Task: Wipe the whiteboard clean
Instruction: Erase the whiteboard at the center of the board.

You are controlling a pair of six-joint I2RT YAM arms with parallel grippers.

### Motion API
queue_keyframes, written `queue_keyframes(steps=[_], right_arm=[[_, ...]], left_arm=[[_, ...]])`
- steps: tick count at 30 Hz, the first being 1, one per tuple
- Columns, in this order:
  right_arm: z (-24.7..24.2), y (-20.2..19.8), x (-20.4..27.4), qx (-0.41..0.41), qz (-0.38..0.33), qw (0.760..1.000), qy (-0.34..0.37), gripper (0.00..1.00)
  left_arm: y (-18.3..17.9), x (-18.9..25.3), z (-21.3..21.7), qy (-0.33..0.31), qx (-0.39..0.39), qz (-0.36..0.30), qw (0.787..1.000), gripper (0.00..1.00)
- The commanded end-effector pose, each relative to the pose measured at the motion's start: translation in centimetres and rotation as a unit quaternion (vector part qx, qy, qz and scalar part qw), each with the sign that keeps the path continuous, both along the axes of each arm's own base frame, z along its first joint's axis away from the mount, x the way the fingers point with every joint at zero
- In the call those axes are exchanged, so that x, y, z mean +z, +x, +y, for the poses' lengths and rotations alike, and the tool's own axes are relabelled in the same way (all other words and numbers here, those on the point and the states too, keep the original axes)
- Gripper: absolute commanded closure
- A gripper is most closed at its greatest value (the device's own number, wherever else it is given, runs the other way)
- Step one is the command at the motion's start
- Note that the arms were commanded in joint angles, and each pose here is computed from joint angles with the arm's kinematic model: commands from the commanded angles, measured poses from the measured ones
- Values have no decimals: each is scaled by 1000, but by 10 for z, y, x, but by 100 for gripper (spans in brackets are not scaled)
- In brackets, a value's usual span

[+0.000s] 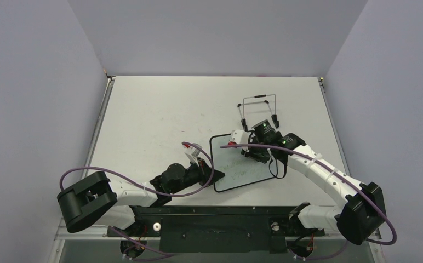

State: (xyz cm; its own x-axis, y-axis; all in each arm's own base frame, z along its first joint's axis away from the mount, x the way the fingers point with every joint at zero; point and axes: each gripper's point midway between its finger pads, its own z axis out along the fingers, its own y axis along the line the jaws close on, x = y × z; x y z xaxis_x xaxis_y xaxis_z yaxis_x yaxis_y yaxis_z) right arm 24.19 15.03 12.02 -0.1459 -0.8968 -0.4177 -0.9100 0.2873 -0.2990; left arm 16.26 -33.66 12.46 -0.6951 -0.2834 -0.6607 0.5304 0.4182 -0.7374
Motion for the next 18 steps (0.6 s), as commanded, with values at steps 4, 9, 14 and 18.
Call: queue_keyframes(steps=[4,9,14,18], right_arm=[[-8,11,4,-13,-35,999,2,100],[16,-32,-10,90,5,996,5,100],[5,-12,-5,45,-16,999,-4,100],[-4,8,8,4,-28,999,18,100]], left_arm=[[-13,31,-11,-32,-47,-56,997,100],[-13,30,-12,-32,-48,-56,997,100],[-13,31,-12,-33,-47,-56,997,100],[-13,31,-12,-32,-48,-55,997,100]])
